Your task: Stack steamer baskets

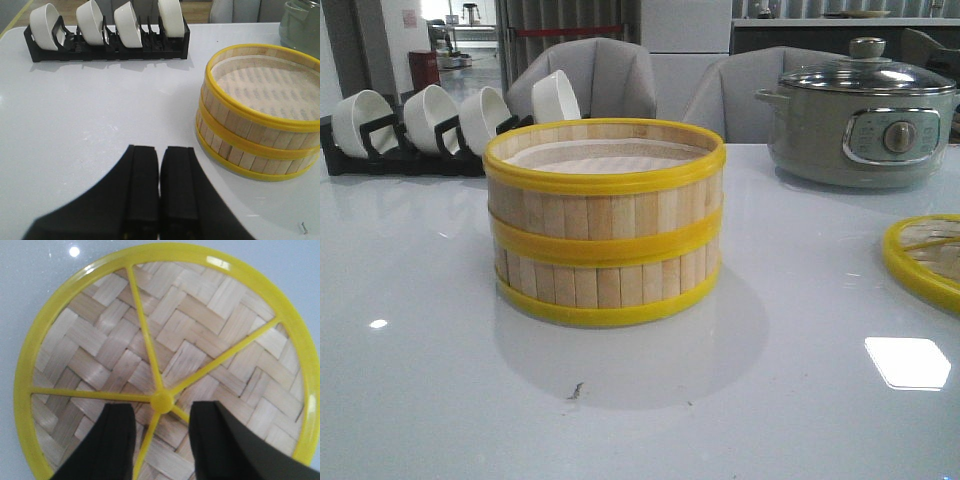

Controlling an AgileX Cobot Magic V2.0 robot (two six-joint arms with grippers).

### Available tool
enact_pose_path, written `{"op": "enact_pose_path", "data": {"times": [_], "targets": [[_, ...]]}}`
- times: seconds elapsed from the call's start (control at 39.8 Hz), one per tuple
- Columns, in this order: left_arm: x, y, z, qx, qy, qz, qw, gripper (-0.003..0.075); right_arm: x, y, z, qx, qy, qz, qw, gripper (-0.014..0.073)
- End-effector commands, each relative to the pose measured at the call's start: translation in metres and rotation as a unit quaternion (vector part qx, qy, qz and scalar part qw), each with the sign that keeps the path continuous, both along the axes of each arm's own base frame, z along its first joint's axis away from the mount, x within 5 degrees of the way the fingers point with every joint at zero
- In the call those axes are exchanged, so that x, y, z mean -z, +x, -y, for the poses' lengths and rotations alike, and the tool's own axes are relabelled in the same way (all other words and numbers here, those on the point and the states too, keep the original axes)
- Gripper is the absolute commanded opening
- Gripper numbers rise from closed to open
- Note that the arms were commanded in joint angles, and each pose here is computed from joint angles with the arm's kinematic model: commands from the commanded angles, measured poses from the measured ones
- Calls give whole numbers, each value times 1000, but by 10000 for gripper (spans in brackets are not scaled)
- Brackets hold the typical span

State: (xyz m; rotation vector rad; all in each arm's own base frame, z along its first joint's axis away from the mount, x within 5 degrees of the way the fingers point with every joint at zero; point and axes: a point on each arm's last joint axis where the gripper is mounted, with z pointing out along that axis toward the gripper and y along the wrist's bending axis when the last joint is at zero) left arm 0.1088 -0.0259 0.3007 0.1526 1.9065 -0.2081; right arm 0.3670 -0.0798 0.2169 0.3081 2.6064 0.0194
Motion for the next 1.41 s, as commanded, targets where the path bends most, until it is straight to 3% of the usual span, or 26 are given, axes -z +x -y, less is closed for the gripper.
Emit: {"op": "enact_pose_path", "data": {"times": [0.0,0.58,0.98,1.38], "targets": [[-17,2,0,-1,-15,55,998,84,-29,3,6,3,-23,62,998,380],[-17,2,0,-1,-15,55,998,84,-4,12,8,3,-17,37,999,380],[-17,2,0,-1,-15,55,998,83,-22,21,5,-5,-18,48,999,380],[-17,2,0,-1,-15,55,998,83,-12,25,1,-10,-15,36,999,380]]}}
